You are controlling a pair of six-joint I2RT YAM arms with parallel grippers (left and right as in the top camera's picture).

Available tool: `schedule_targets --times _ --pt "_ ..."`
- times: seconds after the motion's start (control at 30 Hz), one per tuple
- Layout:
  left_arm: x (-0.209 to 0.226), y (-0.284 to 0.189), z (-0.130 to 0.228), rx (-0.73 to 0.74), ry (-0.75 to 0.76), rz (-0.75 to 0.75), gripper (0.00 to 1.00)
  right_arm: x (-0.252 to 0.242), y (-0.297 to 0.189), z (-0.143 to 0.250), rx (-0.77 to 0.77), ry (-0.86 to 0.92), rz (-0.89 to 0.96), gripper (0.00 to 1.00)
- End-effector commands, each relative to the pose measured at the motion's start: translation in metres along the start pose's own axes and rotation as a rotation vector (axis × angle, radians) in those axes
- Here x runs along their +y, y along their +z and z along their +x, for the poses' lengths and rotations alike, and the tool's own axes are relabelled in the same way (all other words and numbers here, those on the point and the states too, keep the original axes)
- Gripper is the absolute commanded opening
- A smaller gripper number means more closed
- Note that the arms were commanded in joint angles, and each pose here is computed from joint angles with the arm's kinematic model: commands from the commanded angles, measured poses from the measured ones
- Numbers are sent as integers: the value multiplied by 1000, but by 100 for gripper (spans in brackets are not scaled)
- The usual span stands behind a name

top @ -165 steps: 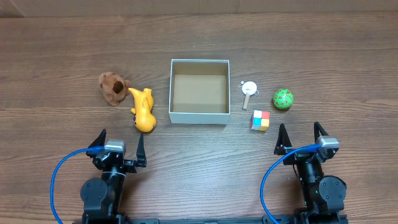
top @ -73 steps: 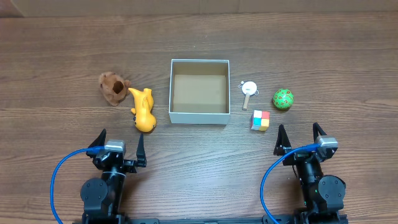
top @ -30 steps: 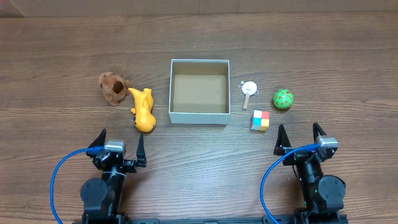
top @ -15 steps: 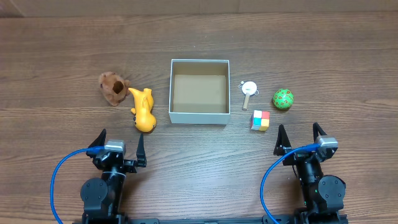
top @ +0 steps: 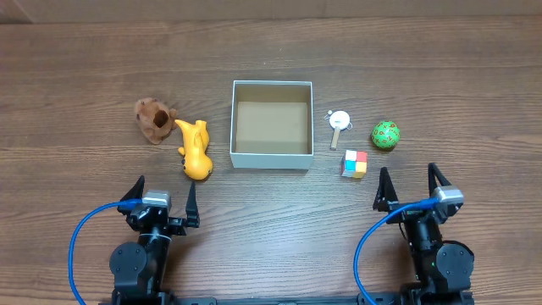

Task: Pack container
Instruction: 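Move right gripper over the small Rubik's cube and lower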

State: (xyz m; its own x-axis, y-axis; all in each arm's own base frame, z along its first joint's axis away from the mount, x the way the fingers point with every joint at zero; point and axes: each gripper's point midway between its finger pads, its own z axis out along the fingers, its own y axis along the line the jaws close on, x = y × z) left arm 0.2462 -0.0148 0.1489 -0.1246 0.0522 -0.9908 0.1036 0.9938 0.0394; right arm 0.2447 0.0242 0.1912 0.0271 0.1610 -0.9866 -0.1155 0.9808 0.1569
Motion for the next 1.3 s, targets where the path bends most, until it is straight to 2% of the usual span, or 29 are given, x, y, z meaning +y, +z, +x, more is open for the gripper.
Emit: schedule_targets --times 0.0,0.2,0.47,0.57,0.73,0.93,1.17,1.27 --pt "-2 0 2 3 12 7 100 -14 -4 -24 16 44 104 100" --pt "-2 0 2 2 12 7 100 -15 16 -61 163 32 167 100" --pt "-2 0 2 2 12 7 100 -5 71 -65 731 43 199 100" --pt "-2 0 2 2 12 7 100 2 92 -62 885 65 180 100" --pt "-2 0 2 2 12 7 100 12 104 -36 1074 117 132 100" --pt "-2 0 2 3 12 7 100 9 83 7 1271 126 163 99" --pt "-2 0 2 2 12 7 100 27 73 45 1340 84 112 91" --pt "-2 0 2 2 12 7 100 34 70 61 1347 71 124 91"
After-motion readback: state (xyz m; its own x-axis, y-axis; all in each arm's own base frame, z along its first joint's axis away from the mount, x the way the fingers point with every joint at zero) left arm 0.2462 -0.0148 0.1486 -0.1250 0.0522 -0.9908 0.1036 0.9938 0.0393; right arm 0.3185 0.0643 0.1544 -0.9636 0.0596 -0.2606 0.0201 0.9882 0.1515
